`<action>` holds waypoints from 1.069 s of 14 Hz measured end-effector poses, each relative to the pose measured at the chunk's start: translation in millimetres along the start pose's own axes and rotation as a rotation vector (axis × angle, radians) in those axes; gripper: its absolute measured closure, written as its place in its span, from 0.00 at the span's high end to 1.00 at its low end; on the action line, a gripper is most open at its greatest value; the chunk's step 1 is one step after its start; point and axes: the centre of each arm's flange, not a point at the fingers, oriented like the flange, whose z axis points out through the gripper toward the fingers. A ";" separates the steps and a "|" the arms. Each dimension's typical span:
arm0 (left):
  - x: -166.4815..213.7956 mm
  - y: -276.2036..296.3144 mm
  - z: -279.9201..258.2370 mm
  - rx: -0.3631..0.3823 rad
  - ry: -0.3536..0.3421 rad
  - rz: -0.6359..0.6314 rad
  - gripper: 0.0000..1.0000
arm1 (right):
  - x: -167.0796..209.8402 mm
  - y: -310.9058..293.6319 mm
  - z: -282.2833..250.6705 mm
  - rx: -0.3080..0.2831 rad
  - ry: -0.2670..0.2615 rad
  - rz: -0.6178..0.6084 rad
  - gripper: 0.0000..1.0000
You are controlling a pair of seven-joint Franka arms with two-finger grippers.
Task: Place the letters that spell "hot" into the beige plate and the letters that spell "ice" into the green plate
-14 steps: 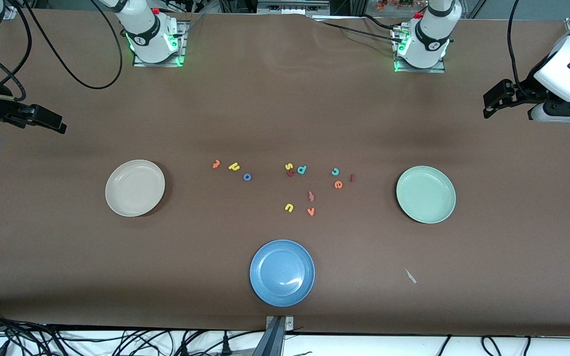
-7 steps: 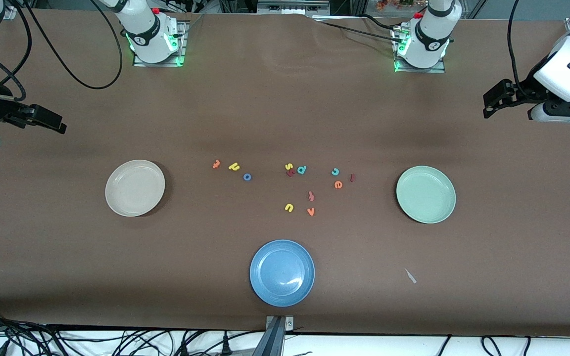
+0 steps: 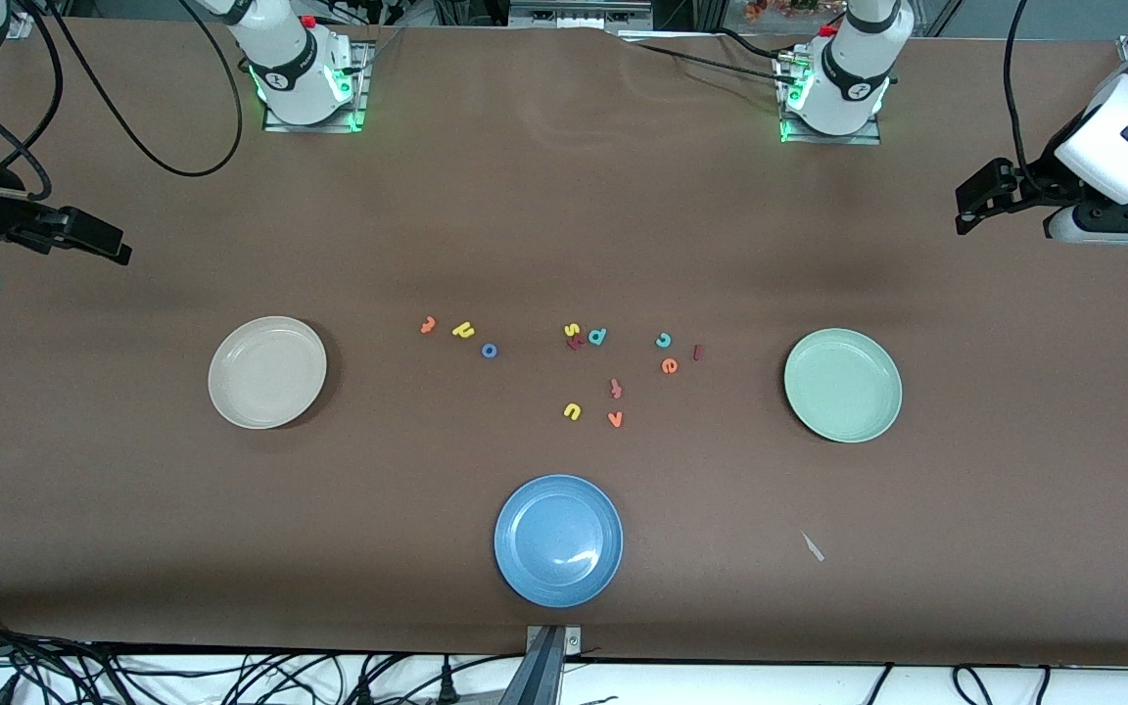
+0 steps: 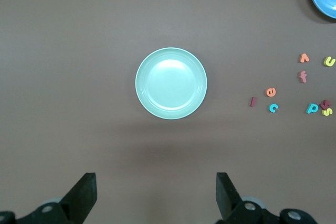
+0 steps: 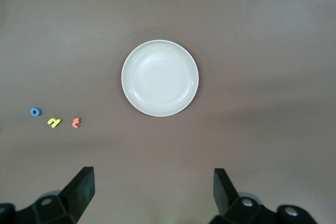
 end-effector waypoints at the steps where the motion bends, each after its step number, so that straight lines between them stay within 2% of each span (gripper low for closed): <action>1: 0.2 -0.2 0.3 0.000 -0.001 0.000 1.00 | 0.0 0.0 0.0 0.000 0.000 0.000 1.00; 8: 7.9 -0.1 13.9 -0.001 -0.024 0.000 1.00 | 0.0 0.0 0.1 0.000 0.000 0.000 1.00; 15: 8.0 4.4 8.6 -0.001 -0.013 0.009 1.00 | 0.0 0.0 0.1 0.000 0.000 0.000 1.00</action>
